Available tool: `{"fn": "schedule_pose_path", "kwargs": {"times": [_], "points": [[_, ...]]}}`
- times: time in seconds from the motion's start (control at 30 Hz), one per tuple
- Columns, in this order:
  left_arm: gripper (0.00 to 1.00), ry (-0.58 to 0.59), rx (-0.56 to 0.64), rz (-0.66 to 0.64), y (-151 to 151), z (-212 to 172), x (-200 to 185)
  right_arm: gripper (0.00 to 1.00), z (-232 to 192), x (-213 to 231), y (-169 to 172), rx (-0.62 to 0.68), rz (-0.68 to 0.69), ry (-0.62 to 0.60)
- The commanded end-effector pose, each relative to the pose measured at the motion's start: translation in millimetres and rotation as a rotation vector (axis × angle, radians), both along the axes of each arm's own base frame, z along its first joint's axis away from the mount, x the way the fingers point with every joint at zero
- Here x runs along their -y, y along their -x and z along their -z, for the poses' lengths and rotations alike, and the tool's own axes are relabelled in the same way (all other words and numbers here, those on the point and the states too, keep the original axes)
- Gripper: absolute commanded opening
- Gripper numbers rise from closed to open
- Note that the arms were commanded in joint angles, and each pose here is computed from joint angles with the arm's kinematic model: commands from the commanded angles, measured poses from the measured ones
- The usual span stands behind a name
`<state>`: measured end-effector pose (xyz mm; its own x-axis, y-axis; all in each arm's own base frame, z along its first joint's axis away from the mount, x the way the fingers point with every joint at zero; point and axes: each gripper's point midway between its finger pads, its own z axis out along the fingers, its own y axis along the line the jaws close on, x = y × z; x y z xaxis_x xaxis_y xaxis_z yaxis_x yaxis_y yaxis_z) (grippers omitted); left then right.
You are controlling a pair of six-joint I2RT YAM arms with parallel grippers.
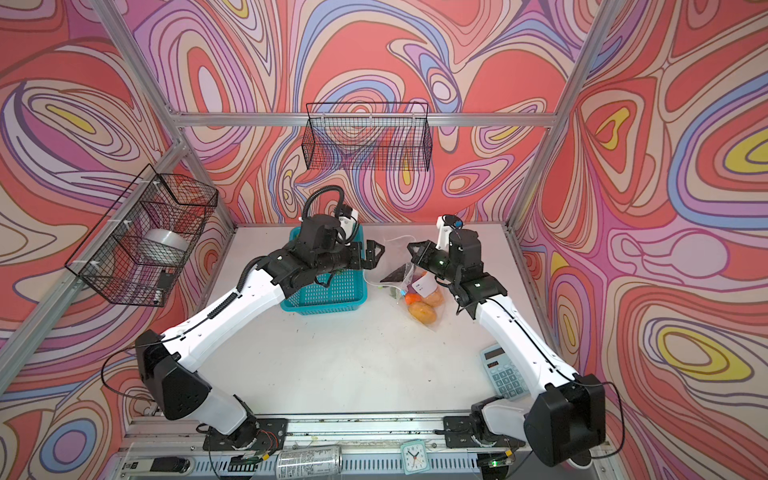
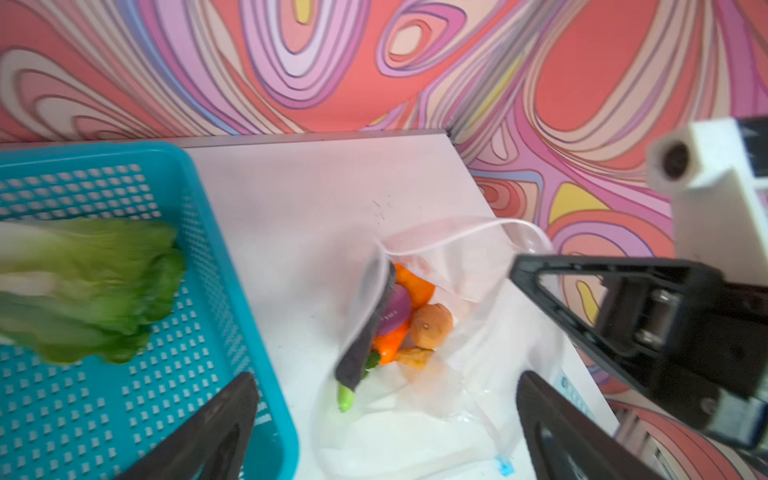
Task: Place the food in the zip-top bag and seal the zipper
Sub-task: 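Move the left gripper to the basket corner above the lime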
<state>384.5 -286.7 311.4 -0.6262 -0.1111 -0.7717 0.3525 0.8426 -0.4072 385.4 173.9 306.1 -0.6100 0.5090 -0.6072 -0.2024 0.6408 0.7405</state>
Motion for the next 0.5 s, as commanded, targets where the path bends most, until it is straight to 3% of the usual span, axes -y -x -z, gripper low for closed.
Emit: {"fn": "schedule_pose_path", "kwargs": {"times": [0.0,0.27,0.47], "points": [[1.00,-0.080,-0.006,-0.108,-21,20,-43,0.00,2,1,-1,0.006,0.008,0.009],[0.97,-0.304,-0.047,-0.375,-69,62,-142,0.00,4,3,-2,0.006,0.013,0.020],[0.87,-0.339,-0.125,-0.508,-105,104,-175,0.00,6,3,-2,0.004,0.014,0.023]]}}
